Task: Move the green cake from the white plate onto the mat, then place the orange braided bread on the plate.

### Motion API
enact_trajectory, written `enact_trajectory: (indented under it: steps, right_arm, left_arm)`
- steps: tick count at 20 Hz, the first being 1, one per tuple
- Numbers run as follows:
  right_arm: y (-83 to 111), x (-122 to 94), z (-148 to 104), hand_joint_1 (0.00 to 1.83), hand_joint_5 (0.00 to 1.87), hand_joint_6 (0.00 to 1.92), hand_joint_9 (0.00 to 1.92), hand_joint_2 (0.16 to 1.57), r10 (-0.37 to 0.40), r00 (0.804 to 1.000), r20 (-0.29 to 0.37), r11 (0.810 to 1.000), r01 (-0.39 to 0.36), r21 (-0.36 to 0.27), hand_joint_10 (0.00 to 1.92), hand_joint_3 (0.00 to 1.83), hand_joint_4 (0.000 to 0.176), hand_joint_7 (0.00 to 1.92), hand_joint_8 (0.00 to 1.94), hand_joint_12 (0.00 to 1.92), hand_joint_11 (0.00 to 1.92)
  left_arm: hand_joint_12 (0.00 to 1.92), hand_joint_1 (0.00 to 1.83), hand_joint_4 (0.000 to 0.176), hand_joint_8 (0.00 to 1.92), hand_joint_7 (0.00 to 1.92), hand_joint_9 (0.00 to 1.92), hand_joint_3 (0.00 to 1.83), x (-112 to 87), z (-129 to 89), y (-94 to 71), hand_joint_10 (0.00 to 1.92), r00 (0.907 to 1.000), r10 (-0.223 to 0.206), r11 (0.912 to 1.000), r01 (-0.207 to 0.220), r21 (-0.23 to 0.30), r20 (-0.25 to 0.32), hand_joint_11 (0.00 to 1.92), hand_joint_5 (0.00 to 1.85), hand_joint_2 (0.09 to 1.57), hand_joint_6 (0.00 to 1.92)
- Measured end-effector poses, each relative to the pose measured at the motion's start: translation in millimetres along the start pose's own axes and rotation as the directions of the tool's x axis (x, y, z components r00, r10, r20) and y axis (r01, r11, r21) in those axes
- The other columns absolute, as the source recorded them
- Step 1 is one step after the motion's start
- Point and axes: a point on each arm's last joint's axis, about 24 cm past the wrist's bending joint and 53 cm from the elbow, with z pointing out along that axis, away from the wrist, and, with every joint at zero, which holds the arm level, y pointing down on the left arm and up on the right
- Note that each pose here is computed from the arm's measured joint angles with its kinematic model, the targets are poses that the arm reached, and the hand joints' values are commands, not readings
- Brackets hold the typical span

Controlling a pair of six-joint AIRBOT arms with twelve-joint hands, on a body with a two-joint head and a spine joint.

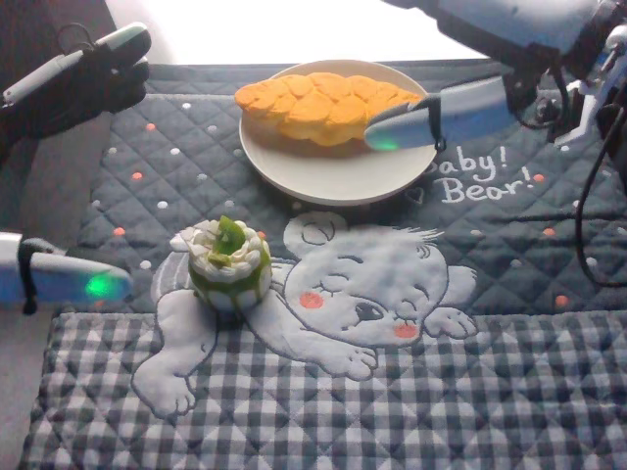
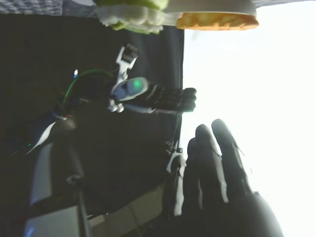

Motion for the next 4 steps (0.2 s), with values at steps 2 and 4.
enact_trajectory:
  steps: [2,4]
  right_arm:
    - [7.6,-1.3,-17.2,0.7,0.04,0.0,0.15,1.1,0.022,0.999,0.023,0.999,-0.021,-0.041,0.0,0.01,0.0,0.07,0.0,0.25,0.12]
    - [-2.1,-3.7,-39.2,0.58,0.16,0.01,0.17,1.11,0.032,0.999,0.036,0.999,-0.031,-0.022,0.0,0.0,0.0,0.14,0.01,0.22,0.06]
  left_arm:
    - [0.72,0.83,0.119,0.01,0.21,0.31,0.0,-2.5,-1.6,-3.7,0.03,0.9999,0.003,0.9999,-0.003,0.011,0.011,0.0,0.04,0.7,0.01]
    - [0.73,0.82,0.115,0.0,0.12,0.26,0.0,-7.9,-3.0,-3.2,0.0,0.9996,0.006,1.0,-0.006,0.007,0.029,0.0,0.01,0.72,0.0]
